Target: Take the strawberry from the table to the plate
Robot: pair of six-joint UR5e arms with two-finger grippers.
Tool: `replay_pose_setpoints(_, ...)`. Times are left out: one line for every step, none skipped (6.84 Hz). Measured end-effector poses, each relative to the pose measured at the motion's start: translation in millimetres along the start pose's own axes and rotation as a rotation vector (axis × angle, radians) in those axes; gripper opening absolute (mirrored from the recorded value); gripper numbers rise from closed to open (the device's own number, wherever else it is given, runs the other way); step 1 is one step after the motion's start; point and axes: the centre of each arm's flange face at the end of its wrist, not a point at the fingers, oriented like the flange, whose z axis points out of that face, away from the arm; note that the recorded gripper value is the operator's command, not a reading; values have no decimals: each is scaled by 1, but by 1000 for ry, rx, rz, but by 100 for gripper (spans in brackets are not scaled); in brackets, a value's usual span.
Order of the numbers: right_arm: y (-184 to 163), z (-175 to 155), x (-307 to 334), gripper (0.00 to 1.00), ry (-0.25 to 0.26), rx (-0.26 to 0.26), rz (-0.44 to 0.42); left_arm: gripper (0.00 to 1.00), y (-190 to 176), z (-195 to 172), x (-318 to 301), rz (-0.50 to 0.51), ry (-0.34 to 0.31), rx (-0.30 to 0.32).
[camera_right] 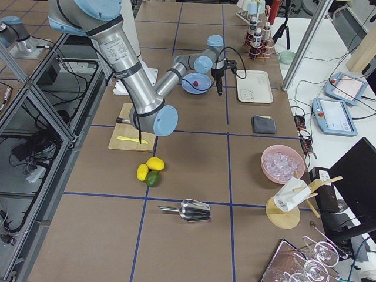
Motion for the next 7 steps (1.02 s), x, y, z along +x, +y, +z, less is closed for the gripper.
replay_pose_setpoints(-20, -12, 109, 100, 23, -28, -84, 100, 2, 0, -1, 0, -3, -2)
replay_pose_setpoints(-26, -29, 216, 100, 36, -53, -150, 100, 4, 1, -2, 0, -8, -5)
replay_pose_setpoints(-15, -44, 321, 100, 48, -77, -187, 100, 5, 2, -2, -1, -10, -6)
replay_pose_setpoints(22, -48, 418, 100, 71, -114, -182, 100, 6, 2, -3, -2, -10, -7)
replay_pose_setpoints(65, -49, 497, 100, 98, -148, -122, 100, 7, 3, -3, -5, -11, -9)
replay_pose_setpoints(96, -59, 564, 100, 110, -153, -22, 100, 9, 4, -5, -7, -11, -12)
replay_pose_setpoints(121, -70, 605, 100, 79, -142, 49, 100, 9, 5, -5, -8, -15, -13)
